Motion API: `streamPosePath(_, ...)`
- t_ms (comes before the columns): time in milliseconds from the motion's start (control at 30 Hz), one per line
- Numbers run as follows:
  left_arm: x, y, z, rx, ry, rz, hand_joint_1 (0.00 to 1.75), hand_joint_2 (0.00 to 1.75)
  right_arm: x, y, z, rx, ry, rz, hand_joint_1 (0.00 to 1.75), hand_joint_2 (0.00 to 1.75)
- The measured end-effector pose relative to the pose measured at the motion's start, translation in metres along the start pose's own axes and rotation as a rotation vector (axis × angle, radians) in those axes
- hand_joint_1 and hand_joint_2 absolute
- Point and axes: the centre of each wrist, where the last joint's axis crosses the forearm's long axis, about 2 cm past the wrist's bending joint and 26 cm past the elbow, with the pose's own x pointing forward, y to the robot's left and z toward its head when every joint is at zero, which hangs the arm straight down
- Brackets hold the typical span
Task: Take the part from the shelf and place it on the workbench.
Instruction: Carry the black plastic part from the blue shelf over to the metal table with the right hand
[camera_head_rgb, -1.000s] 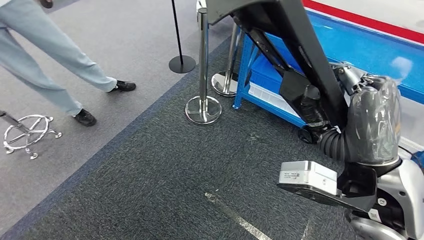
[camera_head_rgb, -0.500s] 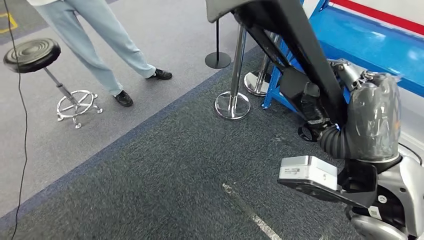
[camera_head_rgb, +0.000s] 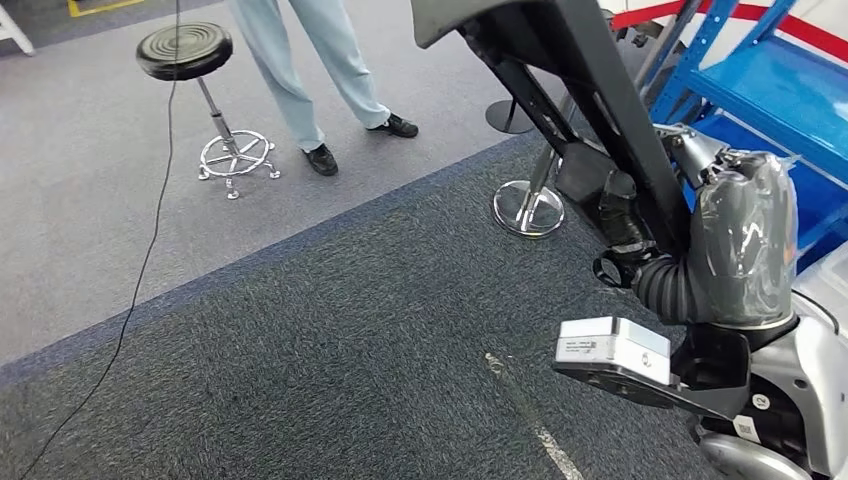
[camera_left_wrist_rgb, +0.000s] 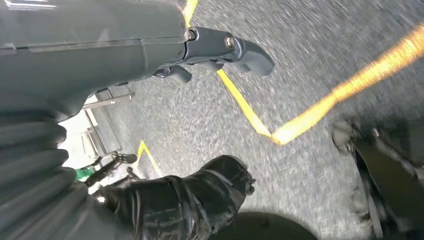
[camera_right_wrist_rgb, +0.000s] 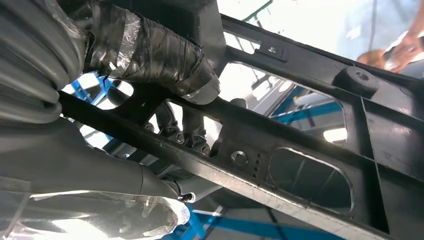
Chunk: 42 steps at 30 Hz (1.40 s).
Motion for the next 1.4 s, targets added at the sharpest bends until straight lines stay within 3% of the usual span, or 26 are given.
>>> streamPosePath(433,-0.003,-0.002,0.000,-0.021,-0.041,0.052,0.00,1.75,0.000,0.001,0.002,0.004,0.003,-0.001,1.75,1.75)
streamPosePath(667,-0.003,-0.005,0.000,-0.055,-0.092,0.181,0.00,1.75,0.000,0.002,0.004,0.009,0.013,-0.003,1.75,1.75)
streamPosePath(1033,-0.004,-0.012,0.000,-0.121,-0.197,0.391,0.00,1.75,0.001,-0.001,0.006,0.000,0.014,-0.003,1.75,1.75)
streamPosePath(1400,-0.006,-0.007,-0.001,-0.117,-0.371,0.540,0.00,1.75,0.004,-0.002,0.010,-0.015,0.040,0.044,1.75,1.75)
